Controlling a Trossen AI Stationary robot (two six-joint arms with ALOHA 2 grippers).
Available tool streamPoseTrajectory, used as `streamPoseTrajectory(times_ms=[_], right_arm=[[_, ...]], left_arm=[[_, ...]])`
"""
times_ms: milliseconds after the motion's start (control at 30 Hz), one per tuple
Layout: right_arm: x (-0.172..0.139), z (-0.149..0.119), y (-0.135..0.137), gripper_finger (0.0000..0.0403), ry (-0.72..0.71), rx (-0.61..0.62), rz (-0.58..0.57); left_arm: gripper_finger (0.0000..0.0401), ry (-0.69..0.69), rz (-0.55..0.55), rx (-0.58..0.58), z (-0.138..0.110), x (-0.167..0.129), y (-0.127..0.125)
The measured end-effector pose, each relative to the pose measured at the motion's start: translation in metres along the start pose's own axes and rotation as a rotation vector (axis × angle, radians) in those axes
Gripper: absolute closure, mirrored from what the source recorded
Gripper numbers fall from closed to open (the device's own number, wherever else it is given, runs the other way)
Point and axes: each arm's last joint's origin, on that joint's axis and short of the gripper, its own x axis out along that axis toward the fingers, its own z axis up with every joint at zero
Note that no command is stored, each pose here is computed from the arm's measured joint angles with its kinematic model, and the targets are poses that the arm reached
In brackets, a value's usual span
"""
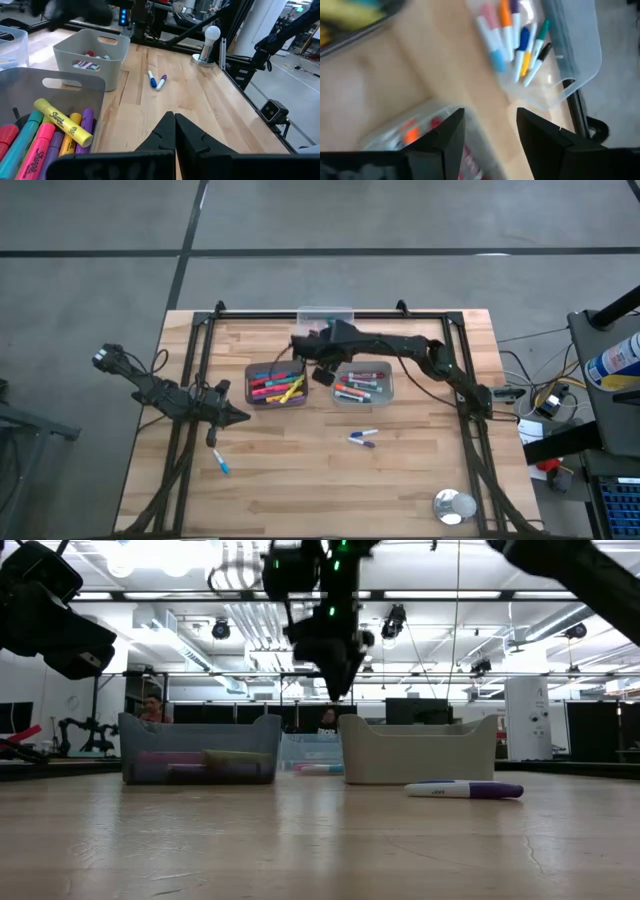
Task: Pick & Place Markers
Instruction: Put the small purple highlighter pen into the transparent bin
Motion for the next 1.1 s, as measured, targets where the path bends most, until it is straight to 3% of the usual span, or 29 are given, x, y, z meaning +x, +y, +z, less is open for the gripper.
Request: streamPoseTrajectory(times_ms=[167,300,400,567,767,1100], right_arm=[[-0.041,-0.023,0.036,0.0232,-0.024,-0.133,0.035],[-0.072,-0.041,0.062,0.0232,-0.04,-0.202,0.189],[-0.089,-0.054,0.083,0.0235,-0.041,-0.222,0.303],[-0.105,-0.077,0.117,0.0241,-0.052,-0.25,0.341],[-0.106,-0.11,0.151,0.0243,-0.005,-0.272,0.322],[-0.064,-0.147,0.178,0.0259,0.141,-0.267,0.248]], left_arm=[[0.0401,0.0,0.0,0.0,0.0,0.0,0.0],[0.0401,0.0,0.0,0.0,0.0,0.0,0.0],[0.0401,0.0,0.0,0.0,0.0,0.0,0.0],[0.0401,0.0,0.0,0.0,0.0,0.0,0.0],[0.0401,0.0,0.0,0.0,0.0,0.0,0.0],[0.0401,0.0,0.0,0.003,0.0,0.0,0.0]])
